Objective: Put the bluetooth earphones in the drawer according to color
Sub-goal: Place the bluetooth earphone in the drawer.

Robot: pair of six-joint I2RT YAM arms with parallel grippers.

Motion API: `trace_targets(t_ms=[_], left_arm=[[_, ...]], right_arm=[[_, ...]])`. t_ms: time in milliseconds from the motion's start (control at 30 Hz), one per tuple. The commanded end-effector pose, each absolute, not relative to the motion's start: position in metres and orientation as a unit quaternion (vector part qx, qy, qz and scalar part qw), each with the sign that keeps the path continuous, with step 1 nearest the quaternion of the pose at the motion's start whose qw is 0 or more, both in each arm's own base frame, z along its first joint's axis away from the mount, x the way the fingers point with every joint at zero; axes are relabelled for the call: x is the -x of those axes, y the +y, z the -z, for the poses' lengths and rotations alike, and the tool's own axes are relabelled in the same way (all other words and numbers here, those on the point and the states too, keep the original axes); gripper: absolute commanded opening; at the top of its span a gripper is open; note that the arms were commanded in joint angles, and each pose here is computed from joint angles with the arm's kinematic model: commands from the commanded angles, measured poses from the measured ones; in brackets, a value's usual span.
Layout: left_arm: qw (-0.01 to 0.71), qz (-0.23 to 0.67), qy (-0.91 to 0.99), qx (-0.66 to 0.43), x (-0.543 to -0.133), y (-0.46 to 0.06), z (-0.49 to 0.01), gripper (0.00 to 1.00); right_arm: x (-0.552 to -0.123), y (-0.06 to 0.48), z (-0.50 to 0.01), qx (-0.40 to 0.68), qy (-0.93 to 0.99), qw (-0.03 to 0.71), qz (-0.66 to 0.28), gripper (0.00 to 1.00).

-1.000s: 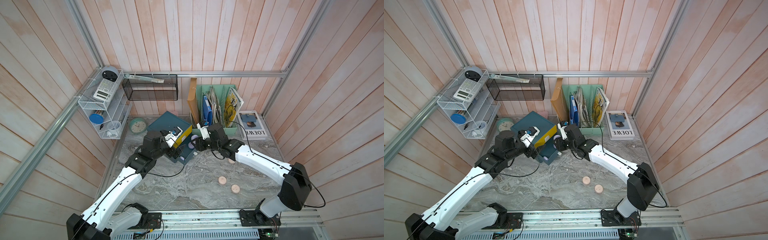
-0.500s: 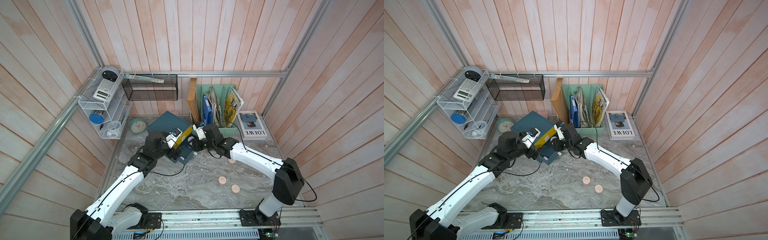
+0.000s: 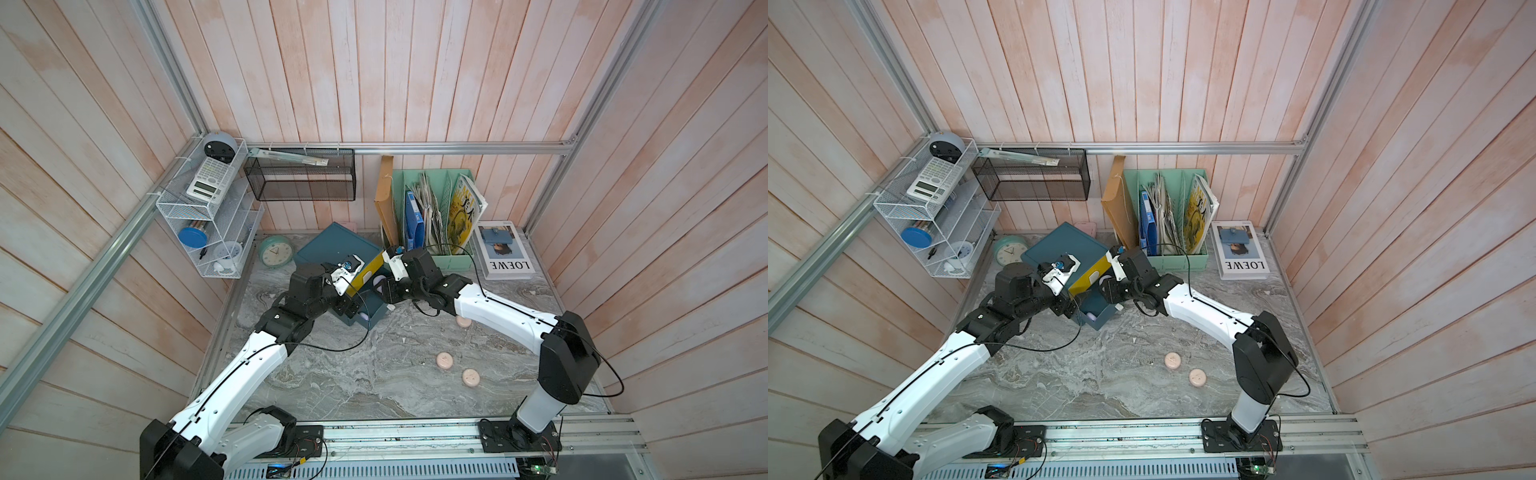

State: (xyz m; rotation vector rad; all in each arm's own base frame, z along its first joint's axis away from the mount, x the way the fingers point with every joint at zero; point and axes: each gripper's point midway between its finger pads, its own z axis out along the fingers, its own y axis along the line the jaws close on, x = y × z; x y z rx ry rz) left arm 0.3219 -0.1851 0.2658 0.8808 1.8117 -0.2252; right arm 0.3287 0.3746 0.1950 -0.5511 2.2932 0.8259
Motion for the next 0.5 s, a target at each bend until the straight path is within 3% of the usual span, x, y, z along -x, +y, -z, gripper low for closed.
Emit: trace_targets(t_ms=[0,300,467], left_arm=[[0.535,0.081,0.76,-0.359,-0.3236,-0.1785,-0.2647,1.0],[0.538,0.073,0.76,-0.356,-0.3257,-0.1765,-0.2649,1.0],[0.549,0.071,0.759,-0.342,-0.3293,-0.1747,-0.2702,1.0]], right_arm=[[-0.3291,0.3826,-0.1982,0.21,0.869,0.311,-0.321,0.38],[-0.3326,0.3793,-0.1948,0.202,0.872,0.318,-0.312,0.62],[-0.3328,0.3758,-0.1965,0.198,0.871,0.327,-0.309,0.69]])
